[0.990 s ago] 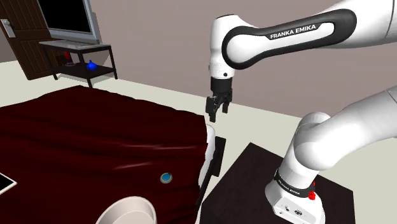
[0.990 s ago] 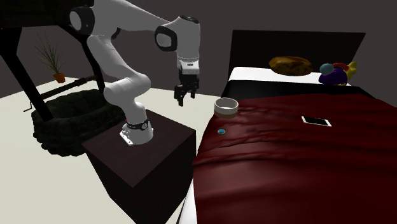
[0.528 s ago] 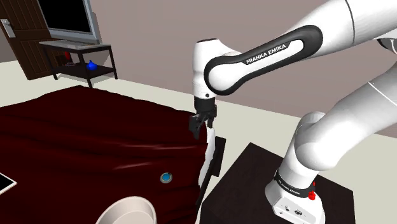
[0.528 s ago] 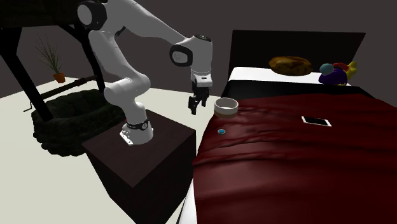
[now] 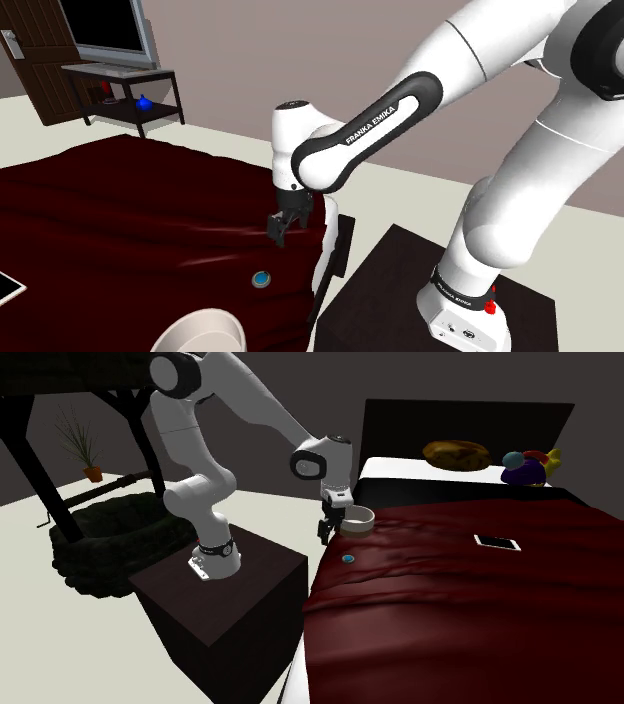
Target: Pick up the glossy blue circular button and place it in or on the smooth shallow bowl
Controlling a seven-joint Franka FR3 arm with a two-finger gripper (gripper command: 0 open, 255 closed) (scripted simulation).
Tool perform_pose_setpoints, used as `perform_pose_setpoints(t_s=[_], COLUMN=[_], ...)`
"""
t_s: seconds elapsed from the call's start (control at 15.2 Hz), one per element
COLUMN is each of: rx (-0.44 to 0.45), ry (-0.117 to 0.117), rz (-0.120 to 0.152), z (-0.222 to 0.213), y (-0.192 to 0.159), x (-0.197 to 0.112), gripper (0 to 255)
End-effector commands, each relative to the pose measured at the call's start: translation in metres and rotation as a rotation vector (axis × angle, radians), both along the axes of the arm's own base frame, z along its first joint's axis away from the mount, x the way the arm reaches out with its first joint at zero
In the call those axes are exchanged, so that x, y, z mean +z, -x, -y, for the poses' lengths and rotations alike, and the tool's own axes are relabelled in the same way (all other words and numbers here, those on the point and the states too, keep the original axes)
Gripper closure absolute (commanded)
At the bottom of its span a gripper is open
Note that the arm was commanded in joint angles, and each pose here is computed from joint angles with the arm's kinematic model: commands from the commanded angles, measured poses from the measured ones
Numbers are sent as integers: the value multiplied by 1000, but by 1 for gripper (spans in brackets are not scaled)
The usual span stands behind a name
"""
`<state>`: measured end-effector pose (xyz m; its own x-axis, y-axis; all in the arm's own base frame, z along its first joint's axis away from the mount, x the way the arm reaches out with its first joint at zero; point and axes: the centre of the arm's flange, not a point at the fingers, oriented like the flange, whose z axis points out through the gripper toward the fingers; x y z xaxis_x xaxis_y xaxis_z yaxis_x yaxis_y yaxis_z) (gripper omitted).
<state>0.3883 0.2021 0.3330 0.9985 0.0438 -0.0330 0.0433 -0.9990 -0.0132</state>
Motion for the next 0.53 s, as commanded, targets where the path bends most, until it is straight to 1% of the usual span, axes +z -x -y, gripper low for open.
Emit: perform_pose_setpoints(t_s=[0.0,0.46], rx=[4,20], ry=[-4,-8], rz=[7,29], z=[-21,-80], y=[-9,-39], x=[-18,-81], gripper=[0,0])
